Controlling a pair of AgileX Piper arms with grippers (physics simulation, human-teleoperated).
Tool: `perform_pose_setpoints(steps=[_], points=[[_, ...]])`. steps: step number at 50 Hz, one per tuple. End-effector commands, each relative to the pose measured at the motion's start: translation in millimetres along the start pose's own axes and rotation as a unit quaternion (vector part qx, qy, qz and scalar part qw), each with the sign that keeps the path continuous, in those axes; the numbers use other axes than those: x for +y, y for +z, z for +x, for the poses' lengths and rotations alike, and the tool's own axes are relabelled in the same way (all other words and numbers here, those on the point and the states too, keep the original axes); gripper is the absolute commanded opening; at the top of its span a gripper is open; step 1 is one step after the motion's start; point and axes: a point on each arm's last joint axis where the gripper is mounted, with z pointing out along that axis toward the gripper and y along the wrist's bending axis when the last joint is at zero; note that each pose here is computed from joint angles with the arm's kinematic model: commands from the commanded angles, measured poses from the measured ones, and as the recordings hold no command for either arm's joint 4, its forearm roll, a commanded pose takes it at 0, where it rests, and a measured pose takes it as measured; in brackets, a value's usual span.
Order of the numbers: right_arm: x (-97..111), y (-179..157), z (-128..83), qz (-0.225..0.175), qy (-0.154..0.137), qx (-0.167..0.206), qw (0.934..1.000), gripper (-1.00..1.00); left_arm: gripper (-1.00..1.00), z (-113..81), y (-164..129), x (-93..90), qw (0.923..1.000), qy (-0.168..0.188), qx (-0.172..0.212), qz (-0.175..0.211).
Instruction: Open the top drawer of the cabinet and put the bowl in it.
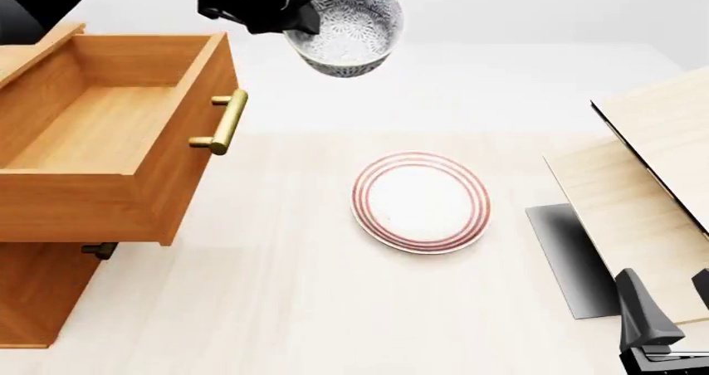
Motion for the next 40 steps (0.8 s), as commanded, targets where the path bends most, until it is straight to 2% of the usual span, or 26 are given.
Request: perform_pose_setpoints(steps=[1, 9, 21, 34, 40], points=[[0.0, 0.0, 0.1, 0.0, 0.0, 0.0, 1.0, 1.0, -1.0, -1.8, -19.9, 27.1, 0.9991, -0.027, -0.024, -0.024], [0.0, 0.0, 0.0, 0.0, 0.0, -0.001, 1.0, 1.0, -1.0, 3.6, -35.5, 46.1, 0.9976, -0.042, -0.035, -0.043], [0.0, 0.0, 0.1, 0.0, 0.0, 0.0, 1.0, 1.0, -1.0, 4.5, -55.5, 58.9, 0.9954, -0.058, -0.049, -0.058], [0.0, 0.0, 0.0, 0.0, 0.0, -0.001, 1.0, 1.0, -1.0, 17.7, -68.9, 76.9, 0.9914, -0.088, -0.055, -0.08], [0.0, 0.0, 0.1, 0.0, 0.0, 0.0, 1.0, 1.0, -1.0, 21.3, -87.8, 83.2, 0.9883, -0.104, -0.068, -0.089]])
